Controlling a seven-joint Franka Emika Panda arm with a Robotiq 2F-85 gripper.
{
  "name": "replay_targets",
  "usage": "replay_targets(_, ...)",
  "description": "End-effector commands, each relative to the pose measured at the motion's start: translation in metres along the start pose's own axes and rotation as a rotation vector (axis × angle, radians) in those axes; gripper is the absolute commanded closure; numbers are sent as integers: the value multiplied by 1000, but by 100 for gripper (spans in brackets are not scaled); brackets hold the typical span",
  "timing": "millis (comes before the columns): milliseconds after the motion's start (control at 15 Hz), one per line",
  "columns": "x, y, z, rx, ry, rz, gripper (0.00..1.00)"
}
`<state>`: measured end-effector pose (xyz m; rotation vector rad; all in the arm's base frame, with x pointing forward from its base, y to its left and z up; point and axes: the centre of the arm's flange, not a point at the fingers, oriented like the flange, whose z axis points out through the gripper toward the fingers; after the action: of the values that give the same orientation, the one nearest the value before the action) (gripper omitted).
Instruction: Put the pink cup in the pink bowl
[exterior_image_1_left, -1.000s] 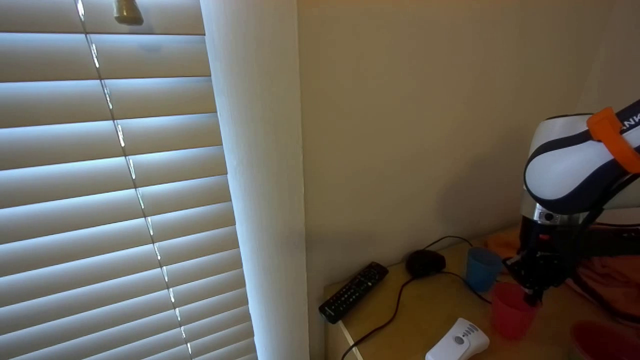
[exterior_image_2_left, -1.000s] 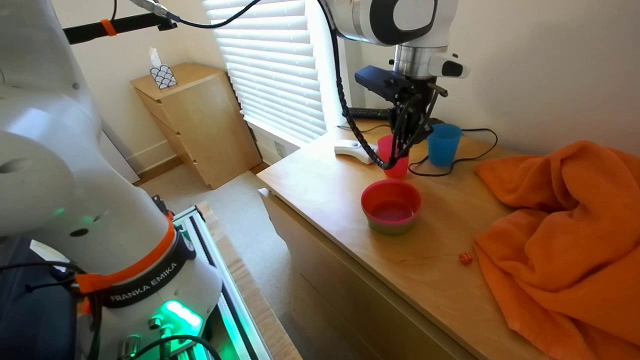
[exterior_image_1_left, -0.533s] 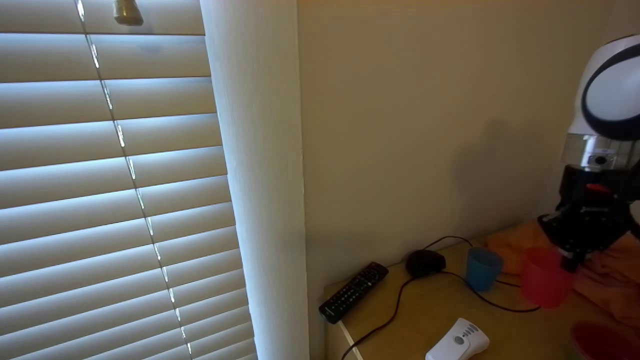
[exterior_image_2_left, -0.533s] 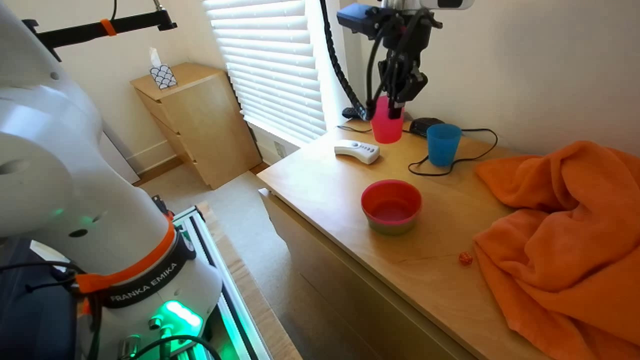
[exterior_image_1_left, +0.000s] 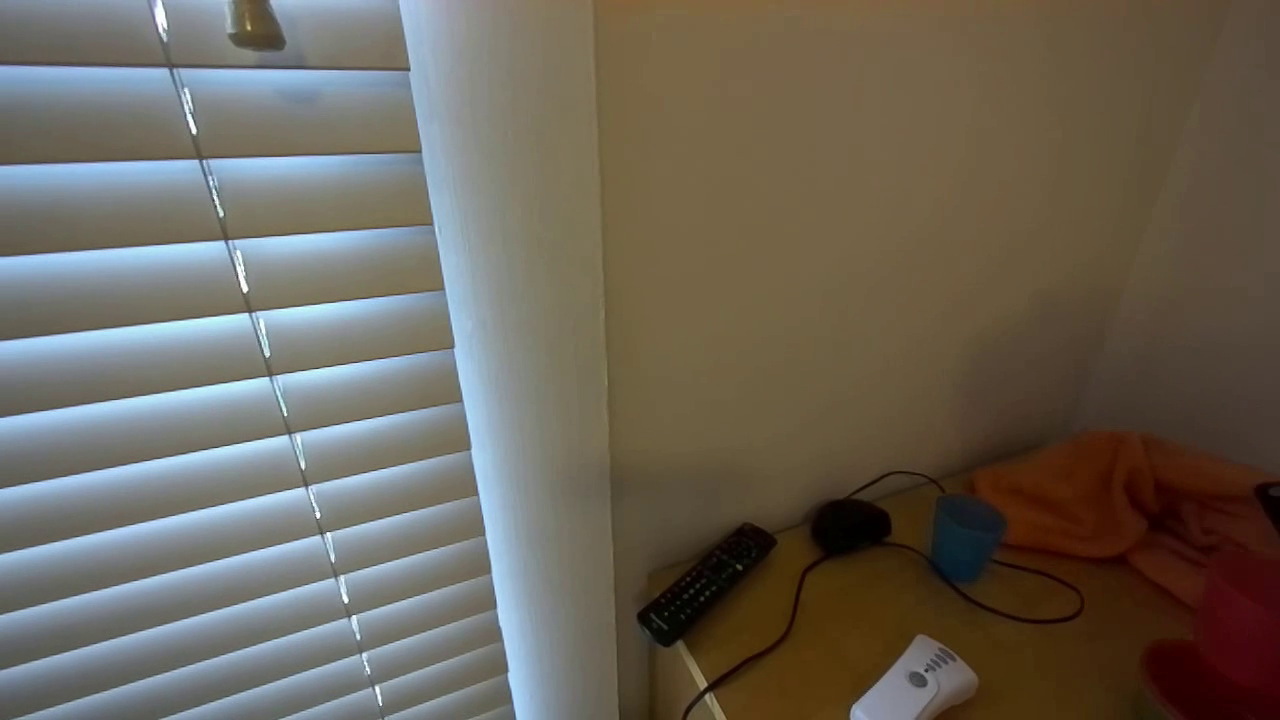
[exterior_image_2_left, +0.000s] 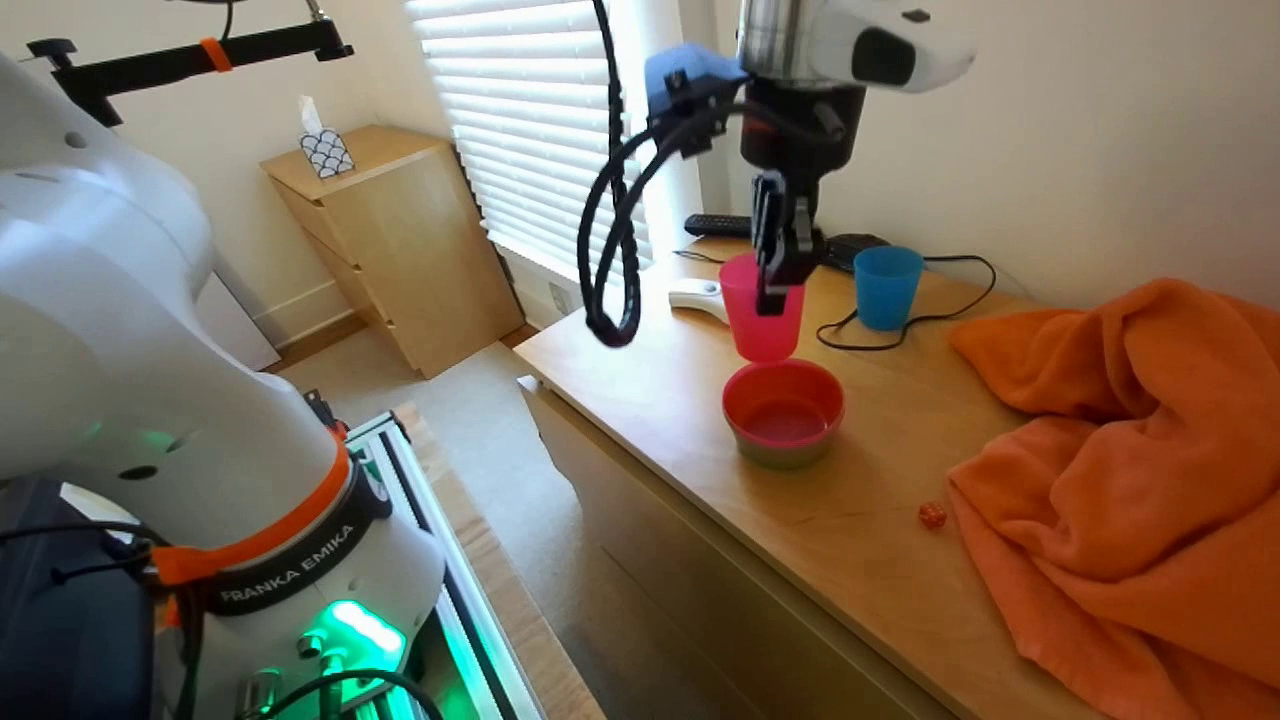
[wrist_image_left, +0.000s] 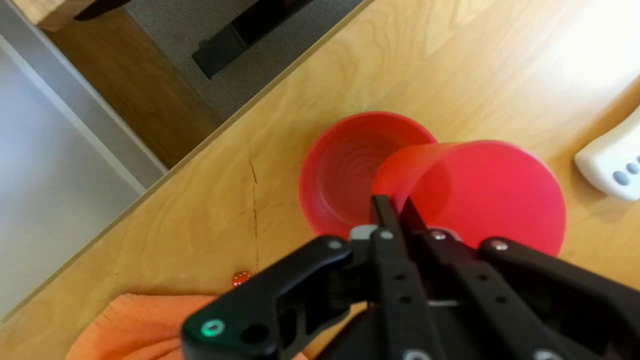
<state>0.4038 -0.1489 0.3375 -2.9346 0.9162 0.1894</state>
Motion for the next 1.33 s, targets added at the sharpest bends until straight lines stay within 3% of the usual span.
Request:
replay_targets(0,-4,17,42,44,79,59,99)
replay_targets(267,0,8,60,72,112,72,99)
replay_targets(667,3,15,84,38,63,103,99)
replay_targets(733,3,15,88,41,47,104,87)
replay_targets(800,3,14,90,42,42,100,69)
replay_targets(933,1,10,87,49,40,92,56)
replay_targets(1067,-7,3,58,68,87,77,40)
replay_targets(1267,-36,-6,-13,120,234,8,18)
